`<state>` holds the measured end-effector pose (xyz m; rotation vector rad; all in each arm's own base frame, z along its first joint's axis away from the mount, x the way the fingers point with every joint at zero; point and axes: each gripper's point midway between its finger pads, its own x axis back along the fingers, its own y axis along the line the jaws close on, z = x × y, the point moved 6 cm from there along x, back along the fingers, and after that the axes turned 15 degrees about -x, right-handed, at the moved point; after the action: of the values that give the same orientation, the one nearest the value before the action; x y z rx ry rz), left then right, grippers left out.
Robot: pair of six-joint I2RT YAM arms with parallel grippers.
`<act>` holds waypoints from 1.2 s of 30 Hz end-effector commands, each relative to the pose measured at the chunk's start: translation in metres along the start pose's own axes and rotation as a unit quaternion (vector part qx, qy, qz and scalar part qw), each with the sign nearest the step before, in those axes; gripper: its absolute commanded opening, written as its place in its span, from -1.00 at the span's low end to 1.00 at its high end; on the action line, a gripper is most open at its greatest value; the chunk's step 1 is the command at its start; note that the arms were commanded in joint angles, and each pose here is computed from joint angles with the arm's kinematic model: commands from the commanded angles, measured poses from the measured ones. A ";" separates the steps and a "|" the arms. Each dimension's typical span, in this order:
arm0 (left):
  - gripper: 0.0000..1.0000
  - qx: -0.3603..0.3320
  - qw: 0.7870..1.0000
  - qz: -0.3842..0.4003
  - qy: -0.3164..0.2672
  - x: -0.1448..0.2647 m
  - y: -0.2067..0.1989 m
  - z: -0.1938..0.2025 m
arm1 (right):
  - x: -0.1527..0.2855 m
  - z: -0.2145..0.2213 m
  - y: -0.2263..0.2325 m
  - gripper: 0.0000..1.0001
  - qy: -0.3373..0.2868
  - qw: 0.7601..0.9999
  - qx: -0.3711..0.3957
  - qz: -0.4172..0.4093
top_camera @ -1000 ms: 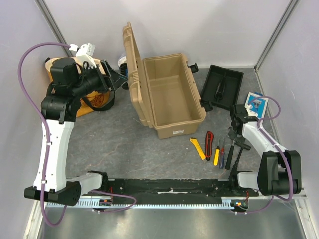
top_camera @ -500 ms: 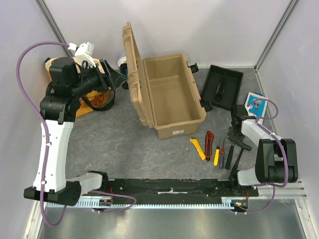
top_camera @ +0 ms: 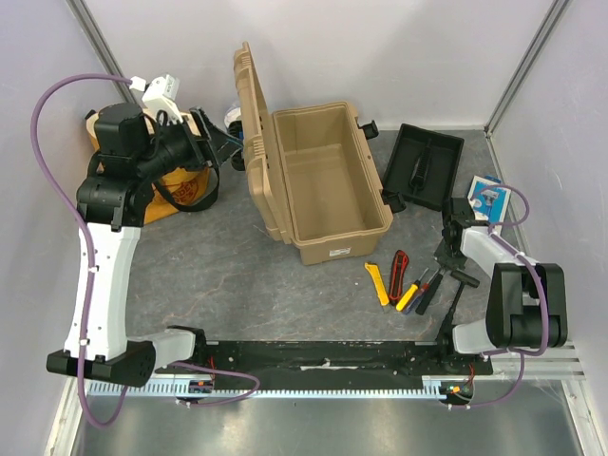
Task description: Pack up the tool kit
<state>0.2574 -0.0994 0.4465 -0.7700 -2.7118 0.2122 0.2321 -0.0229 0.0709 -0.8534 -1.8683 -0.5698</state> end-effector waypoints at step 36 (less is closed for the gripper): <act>0.45 -0.017 0.999 0.000 -0.028 0.014 -0.007 -0.008 | 0.265 -0.028 0.311 -1.00 -0.185 0.839 0.115 -0.498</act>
<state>0.2535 -0.0987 0.4506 -0.7738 -2.7269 0.2105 0.3897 0.2003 0.3265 0.1920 -2.5915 -0.7732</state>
